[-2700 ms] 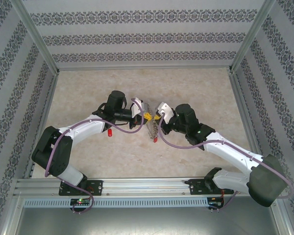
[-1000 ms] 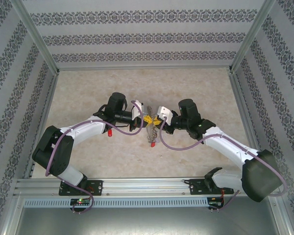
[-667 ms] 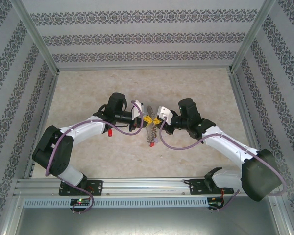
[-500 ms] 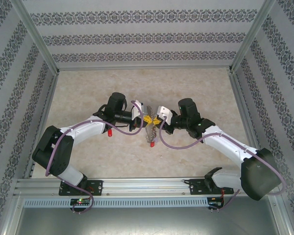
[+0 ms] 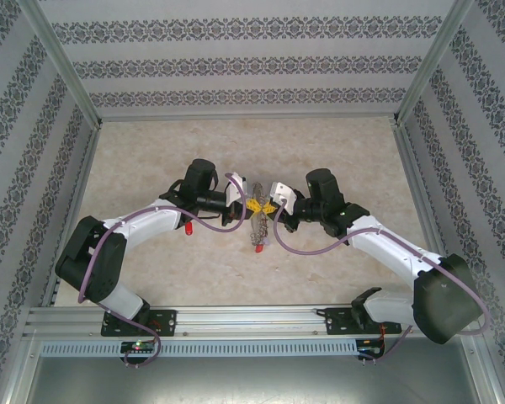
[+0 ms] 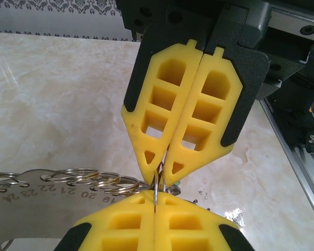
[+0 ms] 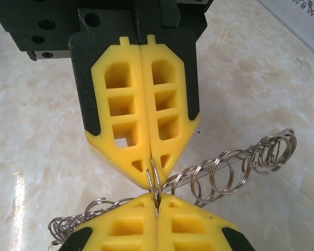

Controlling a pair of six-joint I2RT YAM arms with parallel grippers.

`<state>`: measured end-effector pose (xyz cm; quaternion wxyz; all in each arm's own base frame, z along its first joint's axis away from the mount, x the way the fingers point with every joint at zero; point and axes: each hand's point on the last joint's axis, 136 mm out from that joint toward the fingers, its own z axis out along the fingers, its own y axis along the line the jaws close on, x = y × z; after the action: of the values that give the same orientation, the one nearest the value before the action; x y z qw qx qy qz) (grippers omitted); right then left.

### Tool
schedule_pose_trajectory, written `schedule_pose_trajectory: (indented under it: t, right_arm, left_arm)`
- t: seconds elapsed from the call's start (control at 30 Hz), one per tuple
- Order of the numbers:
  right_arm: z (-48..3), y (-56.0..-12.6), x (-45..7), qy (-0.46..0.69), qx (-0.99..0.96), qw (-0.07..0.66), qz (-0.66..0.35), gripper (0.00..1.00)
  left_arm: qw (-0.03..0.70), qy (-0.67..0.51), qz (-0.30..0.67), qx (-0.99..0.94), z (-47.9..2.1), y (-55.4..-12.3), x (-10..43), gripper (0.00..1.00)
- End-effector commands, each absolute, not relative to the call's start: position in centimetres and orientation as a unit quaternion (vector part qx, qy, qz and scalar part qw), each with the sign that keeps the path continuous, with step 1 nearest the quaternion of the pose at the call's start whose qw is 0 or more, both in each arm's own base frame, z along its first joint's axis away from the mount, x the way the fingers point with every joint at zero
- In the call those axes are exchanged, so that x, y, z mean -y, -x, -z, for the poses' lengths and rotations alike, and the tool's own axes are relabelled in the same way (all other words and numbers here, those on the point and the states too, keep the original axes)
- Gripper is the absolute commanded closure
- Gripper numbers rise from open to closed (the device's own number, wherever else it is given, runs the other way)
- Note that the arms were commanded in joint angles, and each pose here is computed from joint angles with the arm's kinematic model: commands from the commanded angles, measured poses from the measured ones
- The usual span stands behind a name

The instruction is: Put the keys on the keyring

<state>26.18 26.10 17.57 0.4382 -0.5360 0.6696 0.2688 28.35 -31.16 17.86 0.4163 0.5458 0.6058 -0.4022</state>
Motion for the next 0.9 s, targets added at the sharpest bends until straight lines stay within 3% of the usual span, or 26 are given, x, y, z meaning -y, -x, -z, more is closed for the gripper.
schedule_pose_trajectory:
  t: [0.0,0.3,0.6,0.87]
  right_arm:
    - [-20.0,-26.3,-27.1,0.546,-0.640,0.464,-0.277,1.00]
    - [-19.4,-26.4,-27.1,0.558,-0.655,0.449,-0.240,1.00]
    - [-20.0,-26.3,-27.4,0.561,-0.654,0.451,-0.232,1.00]
    - [-19.9,-26.2,-27.4,0.560,-0.656,0.448,-0.234,1.00]
  left_arm:
    - [0.431,-0.571,0.411,-0.564,-20.0,-27.8,32.3,0.89]
    - [0.403,-0.593,0.389,-0.578,-18.8,-27.5,31.8,0.79]
    - [0.368,-0.620,0.370,-0.585,-17.9,-26.8,31.8,0.82]
    - [0.359,-0.624,0.346,-0.602,-17.0,-27.2,31.3,0.77]
